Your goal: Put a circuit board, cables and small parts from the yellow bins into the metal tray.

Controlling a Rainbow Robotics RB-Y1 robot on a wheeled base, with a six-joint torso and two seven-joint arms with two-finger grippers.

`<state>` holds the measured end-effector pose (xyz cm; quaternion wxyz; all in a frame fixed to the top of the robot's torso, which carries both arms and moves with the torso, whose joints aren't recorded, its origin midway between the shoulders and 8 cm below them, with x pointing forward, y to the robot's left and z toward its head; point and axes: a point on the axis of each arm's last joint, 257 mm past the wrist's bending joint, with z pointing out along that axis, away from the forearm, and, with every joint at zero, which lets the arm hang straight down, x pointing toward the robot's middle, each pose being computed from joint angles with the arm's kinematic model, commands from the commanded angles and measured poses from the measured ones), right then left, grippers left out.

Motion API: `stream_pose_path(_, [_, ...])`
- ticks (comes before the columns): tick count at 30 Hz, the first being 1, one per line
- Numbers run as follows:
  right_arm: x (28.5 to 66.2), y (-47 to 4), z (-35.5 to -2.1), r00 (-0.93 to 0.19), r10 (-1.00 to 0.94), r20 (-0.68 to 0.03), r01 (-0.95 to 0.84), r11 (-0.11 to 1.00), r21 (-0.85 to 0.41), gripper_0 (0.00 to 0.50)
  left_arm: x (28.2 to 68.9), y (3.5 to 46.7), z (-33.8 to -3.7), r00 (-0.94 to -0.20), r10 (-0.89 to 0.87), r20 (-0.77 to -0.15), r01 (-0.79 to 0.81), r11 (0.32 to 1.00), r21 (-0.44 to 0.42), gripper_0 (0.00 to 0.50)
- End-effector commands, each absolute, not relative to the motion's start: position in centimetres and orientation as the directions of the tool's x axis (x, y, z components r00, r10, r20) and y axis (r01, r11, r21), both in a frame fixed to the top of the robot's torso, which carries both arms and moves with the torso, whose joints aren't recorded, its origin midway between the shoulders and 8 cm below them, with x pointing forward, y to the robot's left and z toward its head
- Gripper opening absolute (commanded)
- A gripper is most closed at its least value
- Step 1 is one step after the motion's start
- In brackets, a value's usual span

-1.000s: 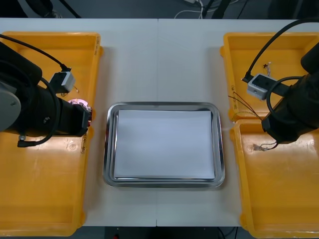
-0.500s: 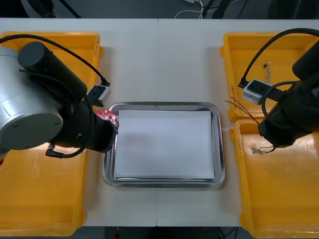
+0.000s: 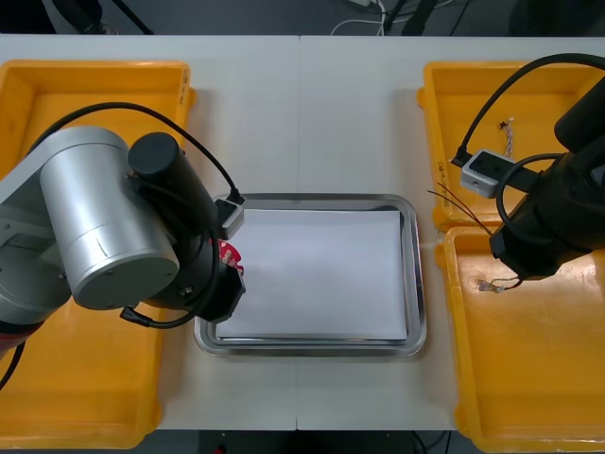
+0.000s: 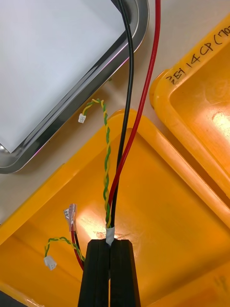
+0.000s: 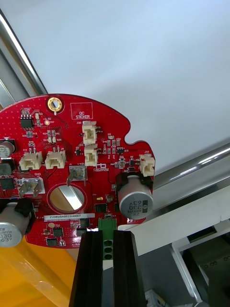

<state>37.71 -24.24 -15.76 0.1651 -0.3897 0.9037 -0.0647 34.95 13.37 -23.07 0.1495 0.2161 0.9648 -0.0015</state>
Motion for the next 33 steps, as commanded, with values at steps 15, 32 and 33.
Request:
stream_pose_path(15, [38.5,-23.3,-14.4,-0.599,-0.753,-0.275,-0.694,0.658,-0.292,0.0,37.1,8.4,-25.3,-0.851,0.362,-0.38,0.384,0.923,0.019,0.001])
stream_pose_path(32, [39.3,-23.4,-14.6,-0.618,-0.732,-0.287,-0.668,0.681,-0.299,0.0,36.6,7.0,-28.2,-0.844,0.381,-0.377,0.408,0.913,0.01,0.0])
stream_pose_path(33, [39.3,-23.5,-14.6,-0.622,-0.729,-0.286,-0.666,0.684,-0.297,0.0,36.6,6.9,-28.3,-0.843,0.382,-0.379,0.409,0.913,0.011,0.0])
